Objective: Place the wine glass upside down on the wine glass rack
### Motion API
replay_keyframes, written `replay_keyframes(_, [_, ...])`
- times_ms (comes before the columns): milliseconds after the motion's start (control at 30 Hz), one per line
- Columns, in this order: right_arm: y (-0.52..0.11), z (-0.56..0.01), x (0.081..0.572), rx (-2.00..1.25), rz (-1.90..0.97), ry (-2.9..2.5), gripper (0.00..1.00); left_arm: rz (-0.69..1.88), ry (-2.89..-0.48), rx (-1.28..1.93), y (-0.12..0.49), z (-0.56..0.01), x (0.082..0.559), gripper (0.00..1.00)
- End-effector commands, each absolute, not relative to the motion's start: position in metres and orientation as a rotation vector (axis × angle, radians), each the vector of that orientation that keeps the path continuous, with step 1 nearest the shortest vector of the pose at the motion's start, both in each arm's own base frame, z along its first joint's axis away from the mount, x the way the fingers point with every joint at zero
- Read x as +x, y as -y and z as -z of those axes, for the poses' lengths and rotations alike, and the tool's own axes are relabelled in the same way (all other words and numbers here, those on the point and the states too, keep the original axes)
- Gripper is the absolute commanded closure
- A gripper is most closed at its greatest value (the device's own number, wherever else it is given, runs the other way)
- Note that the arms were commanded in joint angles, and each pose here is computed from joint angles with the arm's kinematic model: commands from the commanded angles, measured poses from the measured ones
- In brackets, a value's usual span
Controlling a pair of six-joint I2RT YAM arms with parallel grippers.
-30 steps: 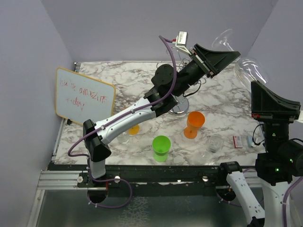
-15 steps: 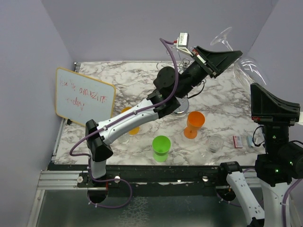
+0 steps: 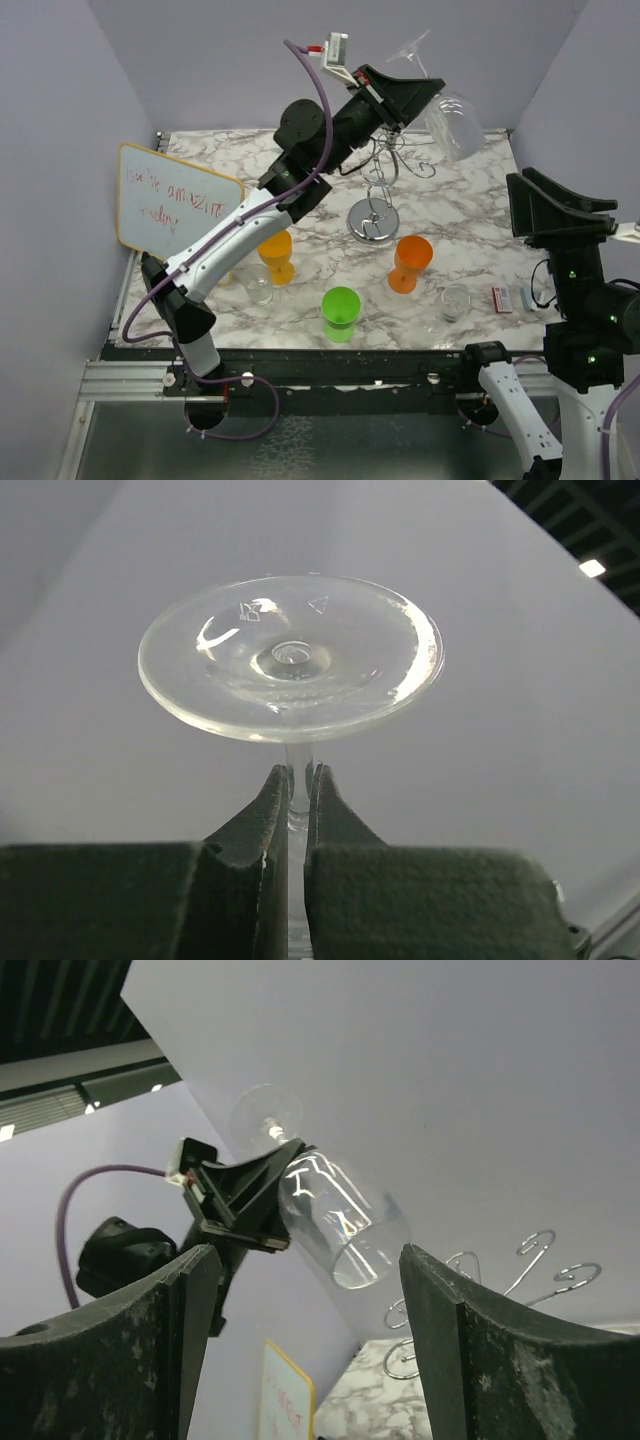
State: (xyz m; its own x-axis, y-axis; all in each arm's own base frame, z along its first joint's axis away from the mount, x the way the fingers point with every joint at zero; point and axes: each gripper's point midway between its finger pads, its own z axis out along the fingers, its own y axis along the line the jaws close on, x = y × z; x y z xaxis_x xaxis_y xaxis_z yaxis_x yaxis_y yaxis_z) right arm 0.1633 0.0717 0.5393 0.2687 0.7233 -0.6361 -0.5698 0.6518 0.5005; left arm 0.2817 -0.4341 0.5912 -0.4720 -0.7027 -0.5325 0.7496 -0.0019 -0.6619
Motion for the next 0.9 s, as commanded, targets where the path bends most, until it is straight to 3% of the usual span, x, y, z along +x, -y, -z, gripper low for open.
replay_keyframes(0, [-0.078, -0.528, 0.184, 0.160, -0.835, -1.075, 0.23, 1.478, -1.133, 0.268, 0.383, -0.621, 0.256, 1.00])
replay_keyframes(300, [-0.120, -0.503, 0.229, -0.038, -0.898, -1.364, 0.23, 1.005, -1.316, 0.410, 0.308, -0.587, 0.281, 1.00])
replay_keyframes(567, [-0.129, -0.473, 0.248, -0.073, -0.897, -1.505, 0.23, 0.545, -1.573, 0.207, 0.221, -0.515, 0.355, 1.00])
replay_keyframes(867, [-0.127, -0.445, 0.259, -0.037, -0.884, -1.584, 0.23, 0.445, -1.679, 0.254, 0.190, -0.425, 0.381, 1.00])
